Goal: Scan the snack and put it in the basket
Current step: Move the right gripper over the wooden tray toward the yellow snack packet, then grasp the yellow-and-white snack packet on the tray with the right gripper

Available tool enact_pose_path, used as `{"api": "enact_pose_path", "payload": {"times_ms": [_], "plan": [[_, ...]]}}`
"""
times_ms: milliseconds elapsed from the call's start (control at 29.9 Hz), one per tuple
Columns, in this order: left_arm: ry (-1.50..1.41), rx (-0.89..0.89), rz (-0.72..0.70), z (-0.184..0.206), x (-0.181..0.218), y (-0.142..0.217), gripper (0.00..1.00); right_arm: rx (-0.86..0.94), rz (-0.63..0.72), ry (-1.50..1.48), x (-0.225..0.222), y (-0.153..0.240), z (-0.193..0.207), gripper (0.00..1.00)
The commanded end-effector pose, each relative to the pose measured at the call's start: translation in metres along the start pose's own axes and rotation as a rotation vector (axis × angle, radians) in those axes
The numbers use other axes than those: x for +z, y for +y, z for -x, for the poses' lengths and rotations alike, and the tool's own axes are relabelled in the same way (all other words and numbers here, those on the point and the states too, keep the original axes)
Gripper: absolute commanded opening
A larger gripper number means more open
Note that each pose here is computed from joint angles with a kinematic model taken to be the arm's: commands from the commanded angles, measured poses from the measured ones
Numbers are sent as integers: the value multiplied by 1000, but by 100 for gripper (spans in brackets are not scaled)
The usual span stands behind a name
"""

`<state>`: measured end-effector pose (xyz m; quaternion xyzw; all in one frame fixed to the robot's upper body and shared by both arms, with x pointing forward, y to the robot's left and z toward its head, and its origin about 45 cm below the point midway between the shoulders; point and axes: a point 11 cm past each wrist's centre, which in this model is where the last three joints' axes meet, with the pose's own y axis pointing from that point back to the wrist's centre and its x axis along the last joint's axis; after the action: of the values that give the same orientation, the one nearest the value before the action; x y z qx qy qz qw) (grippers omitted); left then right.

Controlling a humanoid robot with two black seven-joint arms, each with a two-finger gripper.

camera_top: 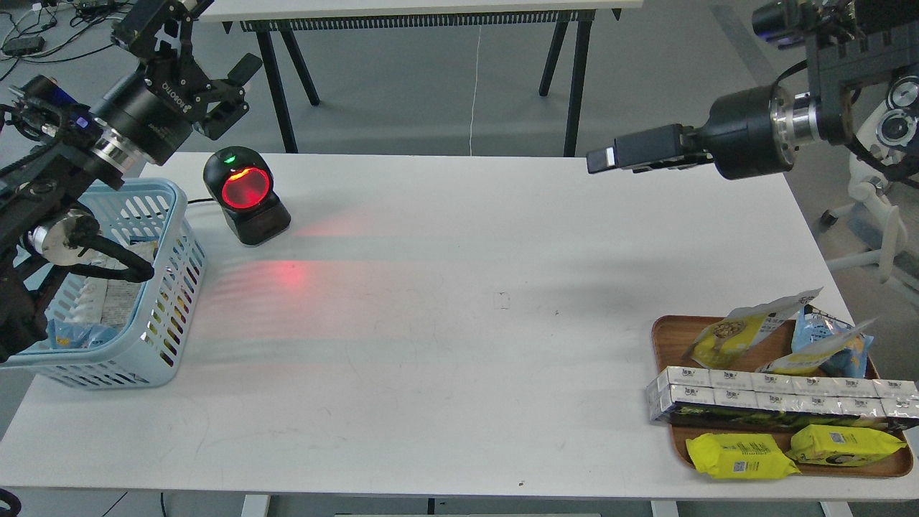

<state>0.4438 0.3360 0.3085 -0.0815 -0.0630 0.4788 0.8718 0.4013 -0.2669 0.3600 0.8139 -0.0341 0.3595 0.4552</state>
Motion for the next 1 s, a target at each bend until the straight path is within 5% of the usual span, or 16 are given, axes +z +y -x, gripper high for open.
{"api": "enact_pose_path", "payload": {"times_ms": [0,468,969], "plan": [[2,-1,-3,1,-2,1,100,-98,122,220,9,21,16,99],[1,-7,-18,3,-7,1,100,-281,348,633,30,83,89,99],[-2,0,-30,1,-10,4,100,-442,359,669,56,65,128,98]]}}
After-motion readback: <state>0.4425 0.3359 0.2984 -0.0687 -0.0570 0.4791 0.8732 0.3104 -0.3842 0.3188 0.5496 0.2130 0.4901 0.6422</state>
